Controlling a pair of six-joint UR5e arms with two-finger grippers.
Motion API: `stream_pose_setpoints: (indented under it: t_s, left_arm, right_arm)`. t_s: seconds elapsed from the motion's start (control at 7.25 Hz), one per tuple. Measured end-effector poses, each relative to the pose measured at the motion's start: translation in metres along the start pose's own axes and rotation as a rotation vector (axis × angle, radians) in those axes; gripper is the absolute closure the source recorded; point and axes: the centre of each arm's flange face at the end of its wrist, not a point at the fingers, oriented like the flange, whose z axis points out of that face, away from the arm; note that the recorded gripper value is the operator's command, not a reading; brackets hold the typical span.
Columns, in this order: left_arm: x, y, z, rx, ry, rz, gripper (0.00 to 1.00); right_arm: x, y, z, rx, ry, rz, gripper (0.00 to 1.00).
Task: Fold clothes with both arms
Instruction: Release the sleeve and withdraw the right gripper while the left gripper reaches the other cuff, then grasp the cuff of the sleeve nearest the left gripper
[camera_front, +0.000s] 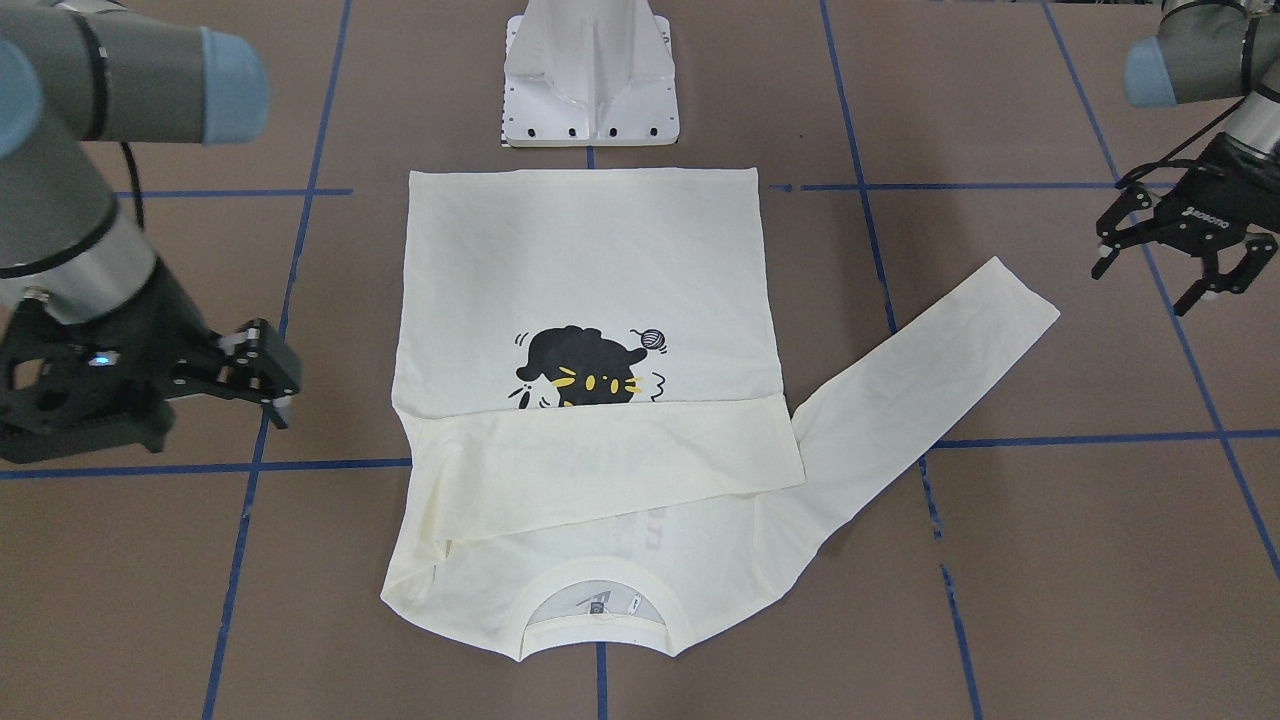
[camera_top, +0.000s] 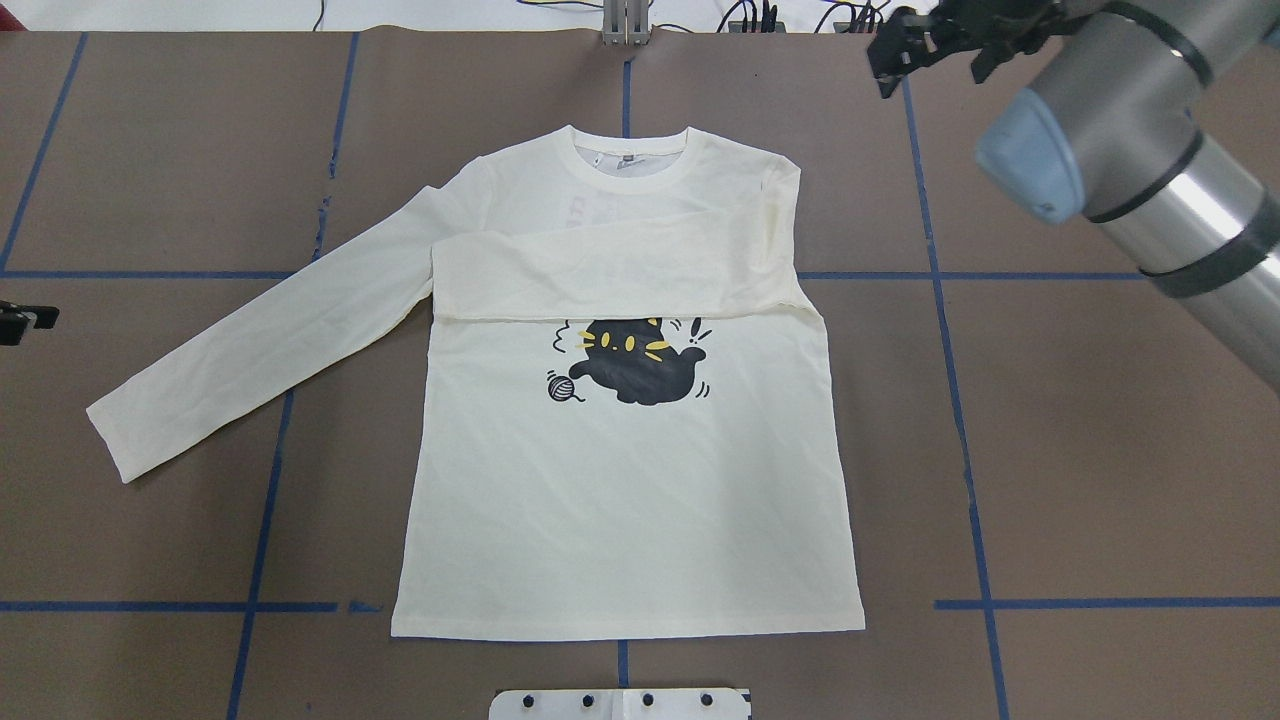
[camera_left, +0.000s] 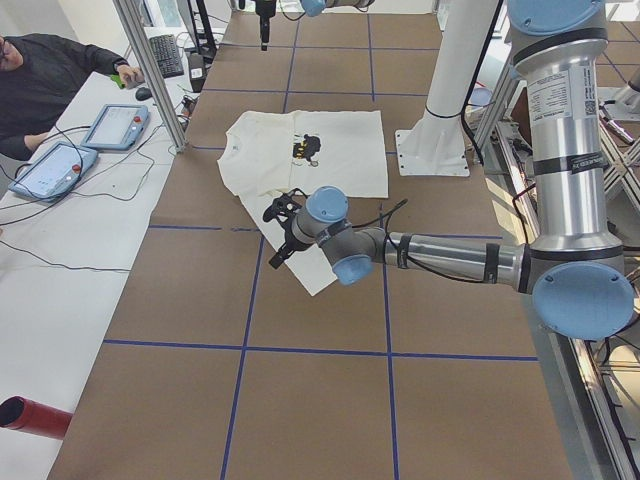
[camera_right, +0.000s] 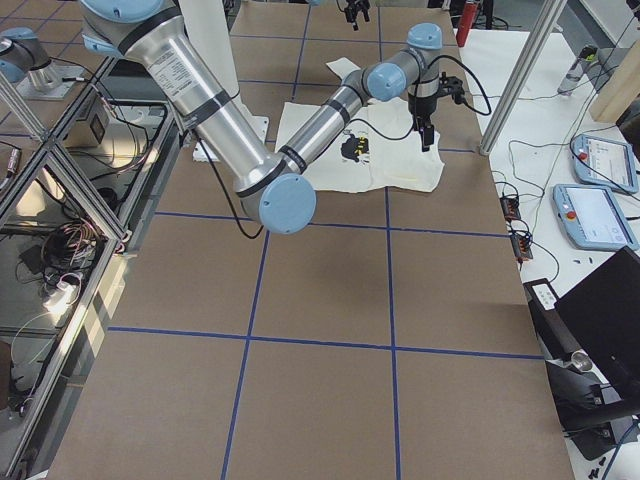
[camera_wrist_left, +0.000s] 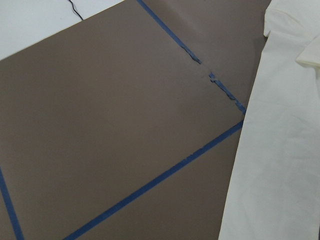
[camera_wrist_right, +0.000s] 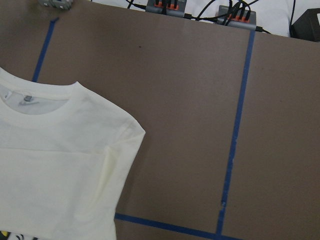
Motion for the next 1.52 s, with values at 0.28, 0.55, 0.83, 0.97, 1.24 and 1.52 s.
stream_pose_setpoints:
  t_s: [0.28,0.55,0.83,0.97,1.24,1.52]
  left_arm:
    - [0.026,0.043,0.02,-0.032,-0.008,0.01,0.0]
    - [0.048,0.072,0.04,-0.076,-0.017,0.051,0.0]
    - [0.066,0.087,0.057,-0.107,-0.02,0.089,0.13]
    - [0.071,0.094,0.063,-0.119,-0.028,0.104,0.22]
    - [0.079,0.106,0.075,-0.137,-0.043,0.129,0.22]
    - [0.086,0.112,0.081,-0.149,-0.037,0.144,0.21]
  right_arm:
    - [0.123,0.071,0.003,-0.043,0.006,-0.083,0.0]
    - [0.203,0.155,0.01,-0.044,-0.029,-0.082,0.0]
    - [0.244,0.216,0.01,-0.039,-0.048,-0.039,0.0]
    - [0.253,0.231,0.007,-0.038,-0.048,-0.022,0.0]
    - [0.258,0.239,0.004,-0.037,-0.048,-0.01,0.0]
    - [0.26,0.242,0.005,-0.039,-0.045,-0.006,0.0]
